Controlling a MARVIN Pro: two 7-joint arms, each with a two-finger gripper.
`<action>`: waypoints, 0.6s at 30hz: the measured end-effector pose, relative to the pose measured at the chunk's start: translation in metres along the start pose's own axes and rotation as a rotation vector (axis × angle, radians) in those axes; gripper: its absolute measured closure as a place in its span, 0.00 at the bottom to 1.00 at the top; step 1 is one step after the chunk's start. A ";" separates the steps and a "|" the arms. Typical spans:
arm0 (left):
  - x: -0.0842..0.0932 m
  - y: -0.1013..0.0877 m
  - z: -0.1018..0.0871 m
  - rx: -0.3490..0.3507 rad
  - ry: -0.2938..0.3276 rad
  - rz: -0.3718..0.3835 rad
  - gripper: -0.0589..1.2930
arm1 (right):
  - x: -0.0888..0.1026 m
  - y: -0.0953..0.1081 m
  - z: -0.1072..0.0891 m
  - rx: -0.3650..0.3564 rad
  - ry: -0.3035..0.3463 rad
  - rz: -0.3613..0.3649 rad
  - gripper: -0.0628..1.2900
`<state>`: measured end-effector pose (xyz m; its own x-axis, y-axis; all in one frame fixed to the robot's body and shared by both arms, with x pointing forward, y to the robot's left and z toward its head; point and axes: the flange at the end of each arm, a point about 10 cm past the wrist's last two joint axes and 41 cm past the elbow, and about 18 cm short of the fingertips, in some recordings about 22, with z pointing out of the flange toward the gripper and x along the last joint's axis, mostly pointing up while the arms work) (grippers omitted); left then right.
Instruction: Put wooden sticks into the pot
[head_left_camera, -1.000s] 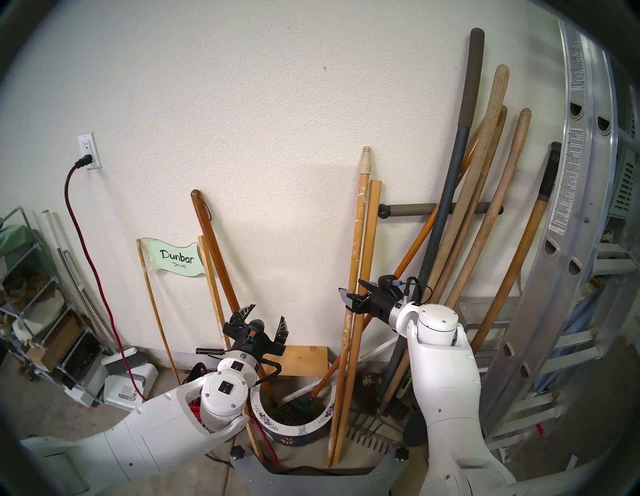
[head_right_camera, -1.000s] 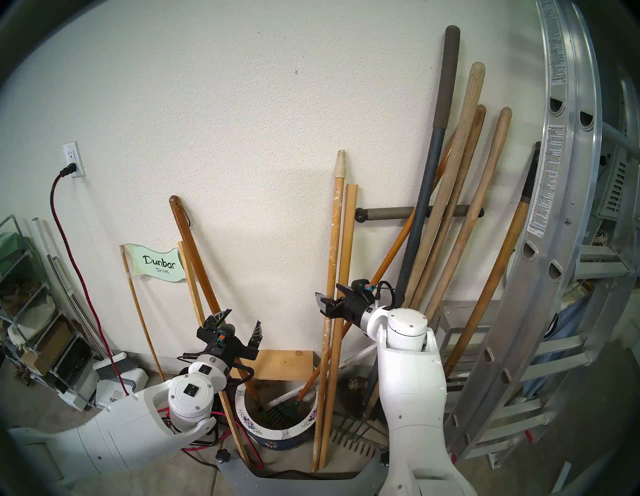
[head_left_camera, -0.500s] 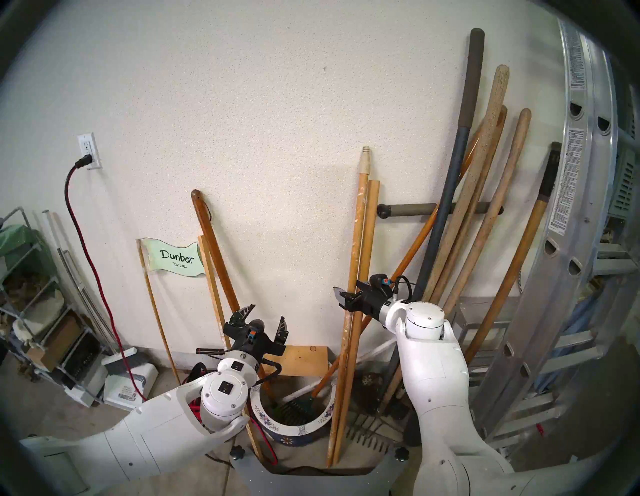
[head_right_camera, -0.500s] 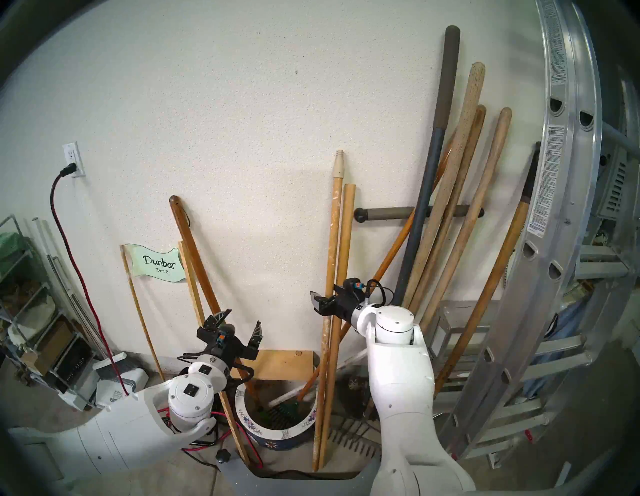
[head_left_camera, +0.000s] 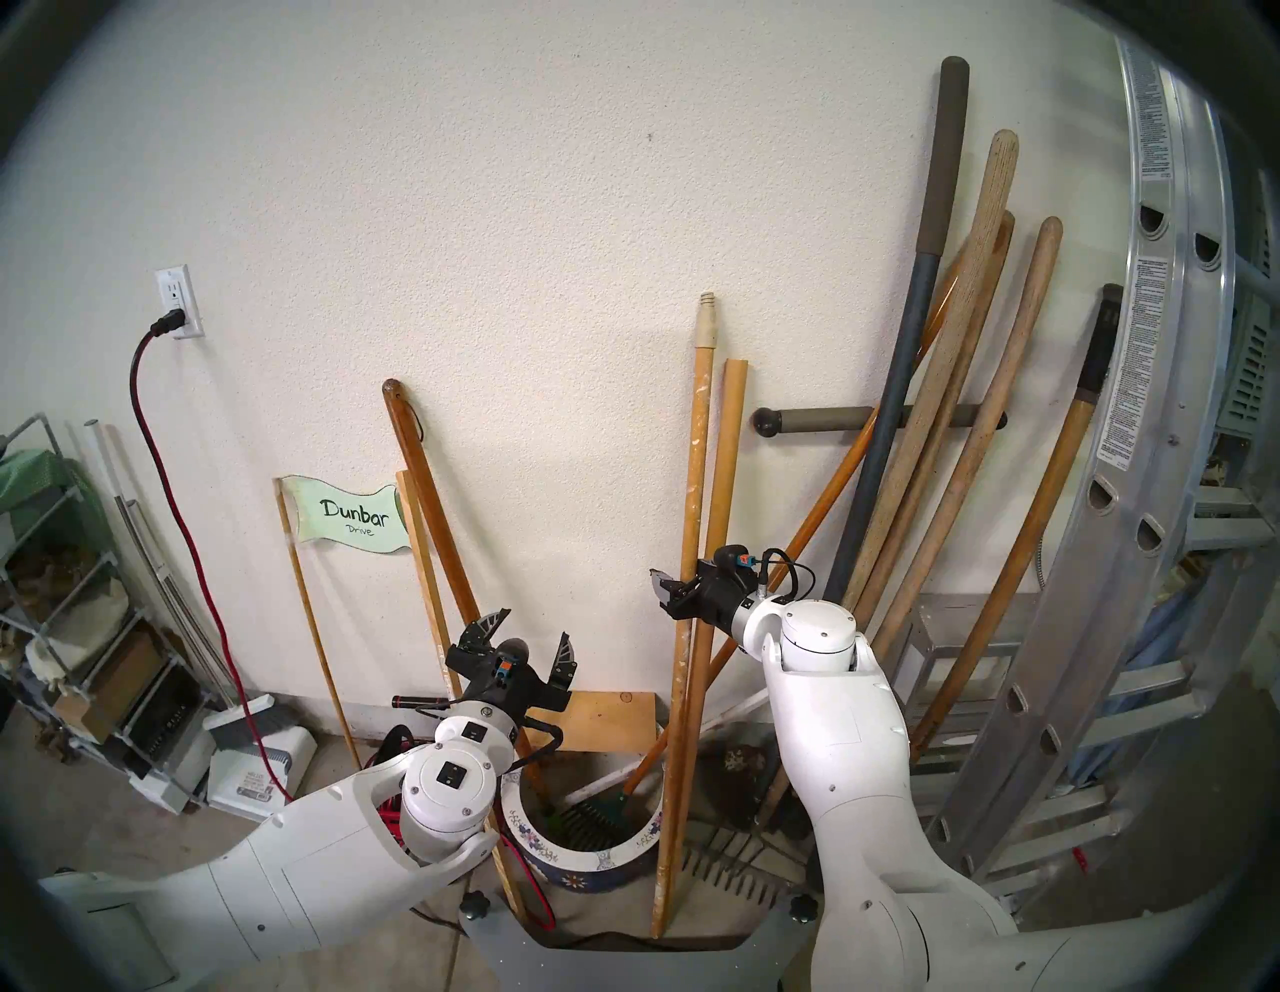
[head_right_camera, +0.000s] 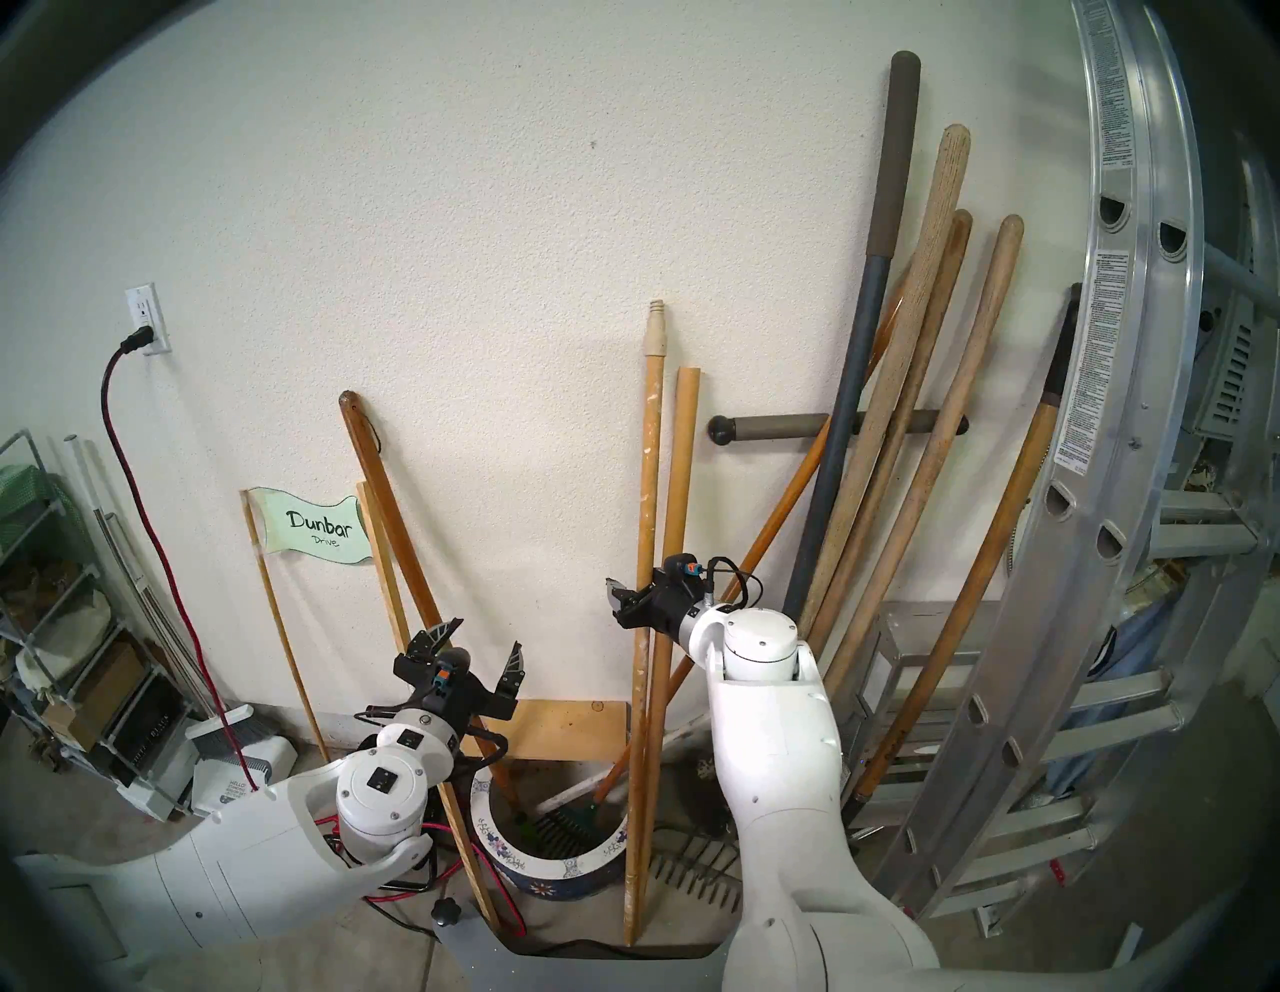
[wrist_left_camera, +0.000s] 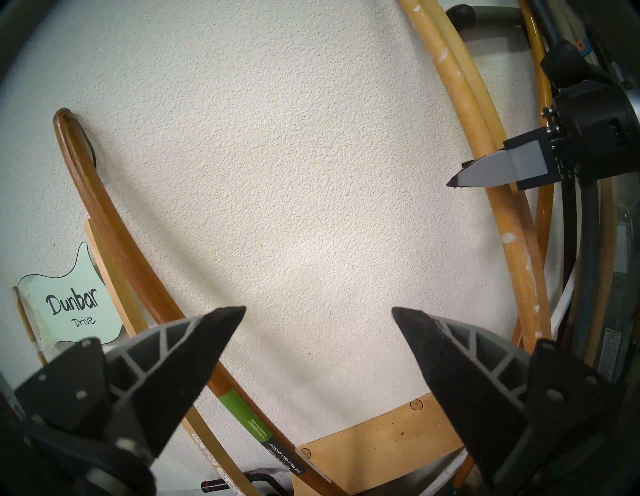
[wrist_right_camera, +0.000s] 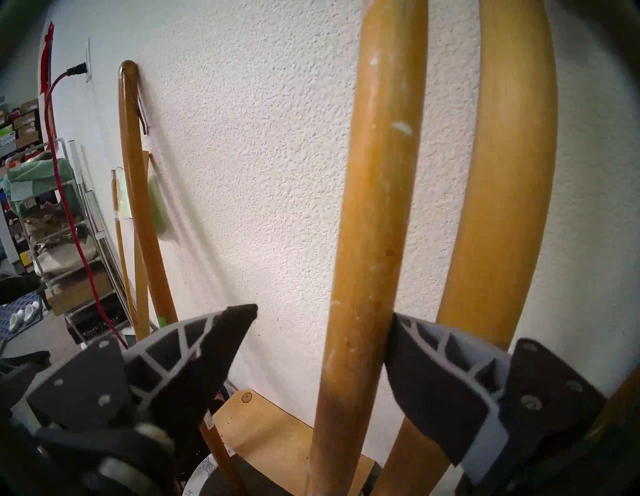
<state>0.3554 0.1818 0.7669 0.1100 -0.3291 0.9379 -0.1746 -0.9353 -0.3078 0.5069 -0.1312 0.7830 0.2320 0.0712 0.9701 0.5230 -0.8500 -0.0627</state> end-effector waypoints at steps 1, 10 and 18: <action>0.000 0.000 0.000 0.000 0.000 0.000 0.06 | -0.003 0.004 0.001 -0.017 -0.006 -0.002 0.14; 0.000 0.000 0.000 0.000 0.000 0.000 0.06 | -0.005 0.007 0.007 -0.010 0.004 -0.012 0.67; 0.000 0.000 0.000 0.000 0.000 0.000 0.06 | -0.001 0.014 -0.001 0.041 0.011 0.070 0.83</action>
<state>0.3555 0.1818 0.7670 0.1096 -0.3294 0.9378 -0.1743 -0.9352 -0.3081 0.5130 -0.1435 0.7817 0.2600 0.0066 0.9656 0.5393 -0.8305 -0.1396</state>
